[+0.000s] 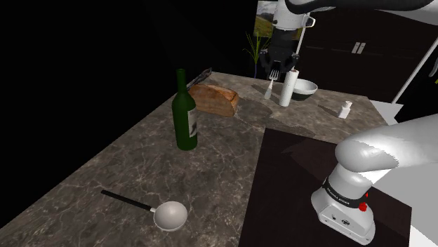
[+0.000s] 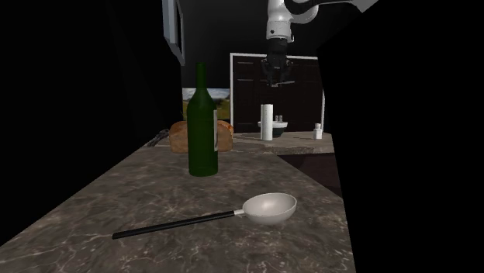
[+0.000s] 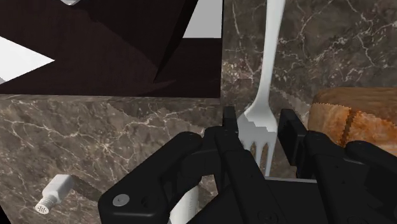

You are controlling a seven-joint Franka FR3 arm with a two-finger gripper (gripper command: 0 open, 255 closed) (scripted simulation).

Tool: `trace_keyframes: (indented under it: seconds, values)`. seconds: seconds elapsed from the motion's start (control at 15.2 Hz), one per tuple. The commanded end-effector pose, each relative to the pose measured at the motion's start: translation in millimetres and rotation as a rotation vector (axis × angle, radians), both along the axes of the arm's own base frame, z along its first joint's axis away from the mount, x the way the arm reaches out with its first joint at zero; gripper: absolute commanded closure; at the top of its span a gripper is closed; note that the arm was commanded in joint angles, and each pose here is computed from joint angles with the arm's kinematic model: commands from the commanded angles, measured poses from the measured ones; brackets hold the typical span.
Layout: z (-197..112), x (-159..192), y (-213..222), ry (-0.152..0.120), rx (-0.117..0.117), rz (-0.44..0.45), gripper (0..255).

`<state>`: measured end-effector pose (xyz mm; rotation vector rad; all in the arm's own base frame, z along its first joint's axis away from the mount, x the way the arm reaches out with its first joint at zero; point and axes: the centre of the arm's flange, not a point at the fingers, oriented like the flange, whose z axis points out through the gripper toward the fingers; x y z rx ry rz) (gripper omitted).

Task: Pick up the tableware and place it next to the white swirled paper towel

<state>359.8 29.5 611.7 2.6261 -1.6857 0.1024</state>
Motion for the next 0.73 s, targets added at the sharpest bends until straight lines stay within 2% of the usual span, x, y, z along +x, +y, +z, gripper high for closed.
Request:
trace_keyframes:
  seconds: [0.0, 0.66]
  values:
    - [1, -7, -26, 0.000, 0.000, 0.002, 255]
    - [1, -47, -152, 0.000, 0.000, 0.002, 255]
